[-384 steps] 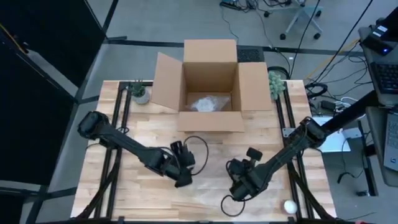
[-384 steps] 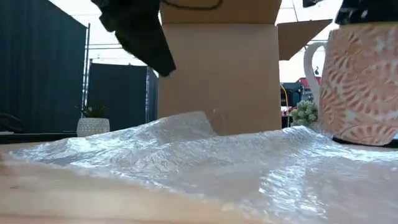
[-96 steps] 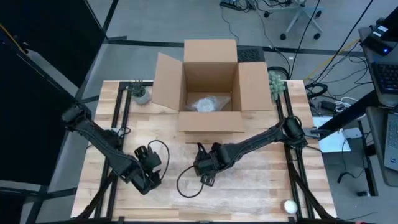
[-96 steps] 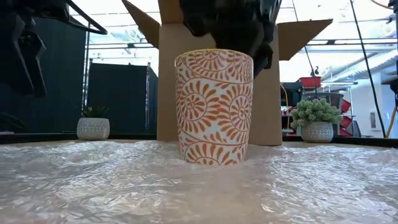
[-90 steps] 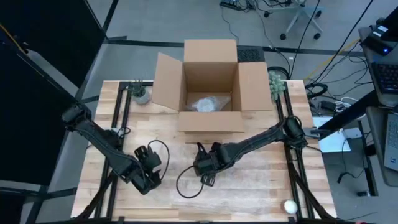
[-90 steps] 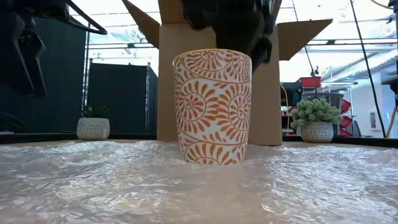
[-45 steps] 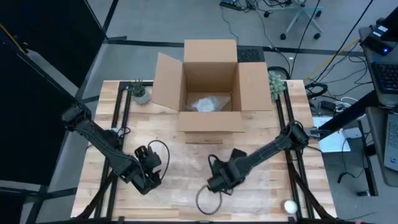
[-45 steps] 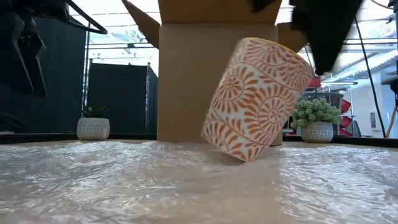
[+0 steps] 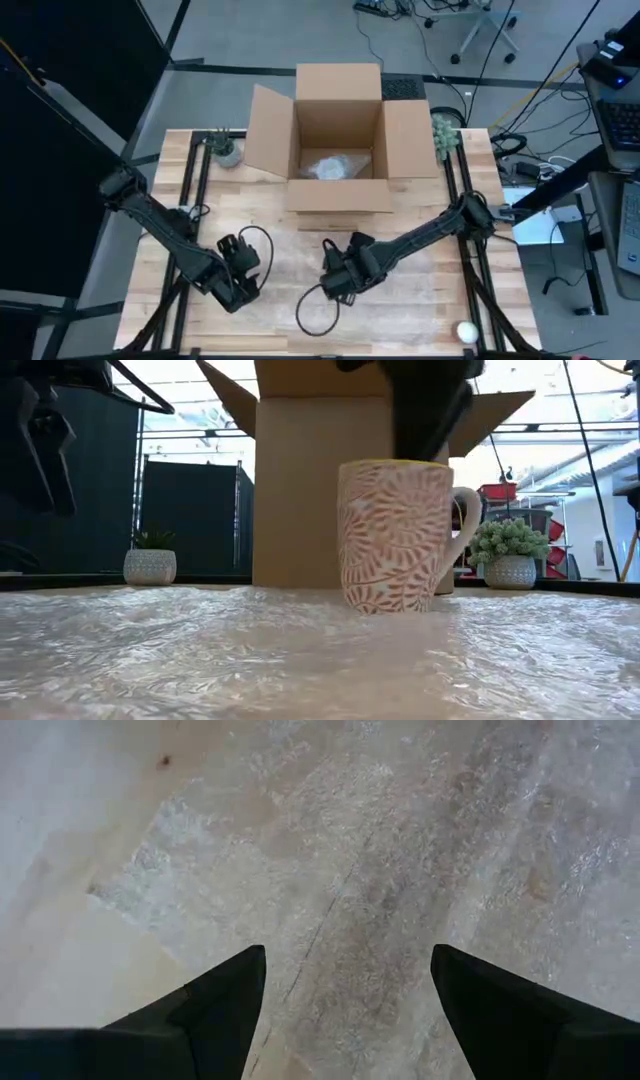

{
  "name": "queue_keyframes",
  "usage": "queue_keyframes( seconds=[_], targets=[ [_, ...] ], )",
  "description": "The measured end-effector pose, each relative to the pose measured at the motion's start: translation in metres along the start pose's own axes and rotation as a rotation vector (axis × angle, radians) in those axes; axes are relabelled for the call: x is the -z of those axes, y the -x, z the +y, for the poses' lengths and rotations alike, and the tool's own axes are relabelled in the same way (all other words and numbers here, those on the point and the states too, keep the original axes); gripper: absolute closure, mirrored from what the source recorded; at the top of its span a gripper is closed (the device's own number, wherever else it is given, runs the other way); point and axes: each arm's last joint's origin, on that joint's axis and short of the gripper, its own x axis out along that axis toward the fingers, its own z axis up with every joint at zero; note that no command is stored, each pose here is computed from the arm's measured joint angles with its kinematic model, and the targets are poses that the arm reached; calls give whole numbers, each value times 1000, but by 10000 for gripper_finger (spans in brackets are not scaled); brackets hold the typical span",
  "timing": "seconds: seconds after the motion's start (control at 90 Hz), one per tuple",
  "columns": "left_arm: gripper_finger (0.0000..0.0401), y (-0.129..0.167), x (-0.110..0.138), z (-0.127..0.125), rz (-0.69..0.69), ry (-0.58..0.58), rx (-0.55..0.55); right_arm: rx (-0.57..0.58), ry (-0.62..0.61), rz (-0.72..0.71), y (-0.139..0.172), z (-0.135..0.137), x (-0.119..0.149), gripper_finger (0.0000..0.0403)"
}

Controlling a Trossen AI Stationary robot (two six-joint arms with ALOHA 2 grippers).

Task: Wrap mug
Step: Wrap the orange mug with the bubble wrap

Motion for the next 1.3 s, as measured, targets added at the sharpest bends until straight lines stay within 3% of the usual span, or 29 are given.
queue_keyframes(
  seconds=[0.678,0.933,1.3],
  targets=[
    [128,0,0,0,4,-6,1,-72,151,10,1,-9,-12,218],
    [128,0,0,0,5,-7,1,-110,145,-42,26,-17,-12,218],
    [128,0,0,0,5,-10,1,-186,105,-49,4,-8,-10,218]
  ],
)
